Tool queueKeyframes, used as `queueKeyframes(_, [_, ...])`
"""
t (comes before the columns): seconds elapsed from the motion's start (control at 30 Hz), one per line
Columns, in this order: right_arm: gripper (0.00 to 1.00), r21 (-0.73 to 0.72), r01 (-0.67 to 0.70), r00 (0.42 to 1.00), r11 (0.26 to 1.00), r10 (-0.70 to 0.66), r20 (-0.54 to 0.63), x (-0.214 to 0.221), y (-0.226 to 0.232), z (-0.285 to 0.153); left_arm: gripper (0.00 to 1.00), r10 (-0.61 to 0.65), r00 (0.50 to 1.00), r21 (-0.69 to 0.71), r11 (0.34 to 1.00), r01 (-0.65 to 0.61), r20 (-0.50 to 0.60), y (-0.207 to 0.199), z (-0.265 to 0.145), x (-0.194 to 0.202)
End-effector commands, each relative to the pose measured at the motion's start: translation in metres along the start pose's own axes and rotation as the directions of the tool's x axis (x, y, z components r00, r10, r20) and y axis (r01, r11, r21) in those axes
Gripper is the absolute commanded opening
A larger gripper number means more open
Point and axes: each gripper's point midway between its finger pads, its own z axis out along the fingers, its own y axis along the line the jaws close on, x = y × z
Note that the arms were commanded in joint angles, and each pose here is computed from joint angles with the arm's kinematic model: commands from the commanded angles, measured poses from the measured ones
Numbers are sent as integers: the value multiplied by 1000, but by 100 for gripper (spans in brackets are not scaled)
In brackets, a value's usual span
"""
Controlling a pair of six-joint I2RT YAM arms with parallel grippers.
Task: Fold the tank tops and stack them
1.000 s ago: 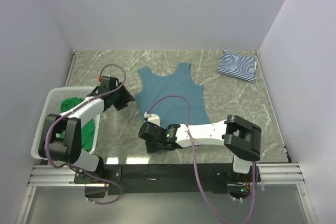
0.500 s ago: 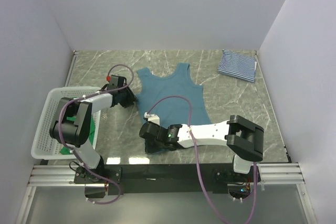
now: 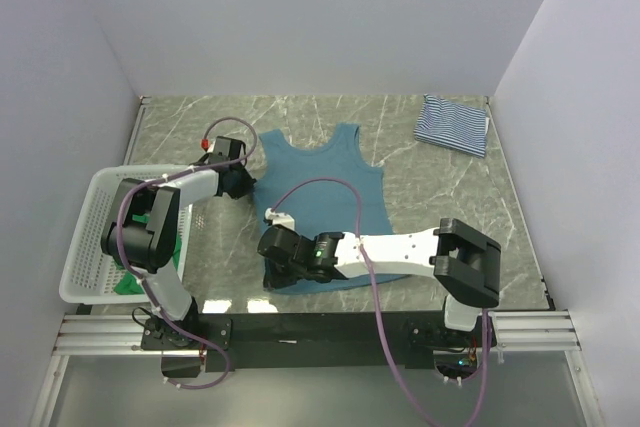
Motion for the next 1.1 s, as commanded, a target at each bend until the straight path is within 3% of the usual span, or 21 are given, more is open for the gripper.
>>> queueKeyframes(0.0, [0,-68,-19,1000,998,18,-19,-2,23,5,3,5,993,-56,998,2,117,0,-14,-30])
queueKeyframes(0.13, [0,-109,-25,999,994,20,-40,0,35,14,1,0,983,-152,988,29,186,16,-26,-44])
queueKeyframes(0.37, [0,-136,-33,999,990,32,-11,-12,40,7,1,21,979,-132,991,6,204,-6,-38,-59])
queueKeyframes(1.07, [0,-104,-172,977,980,183,109,-14,-52,-35,1,162,979,-109,983,-148,127,-101,-14,-18])
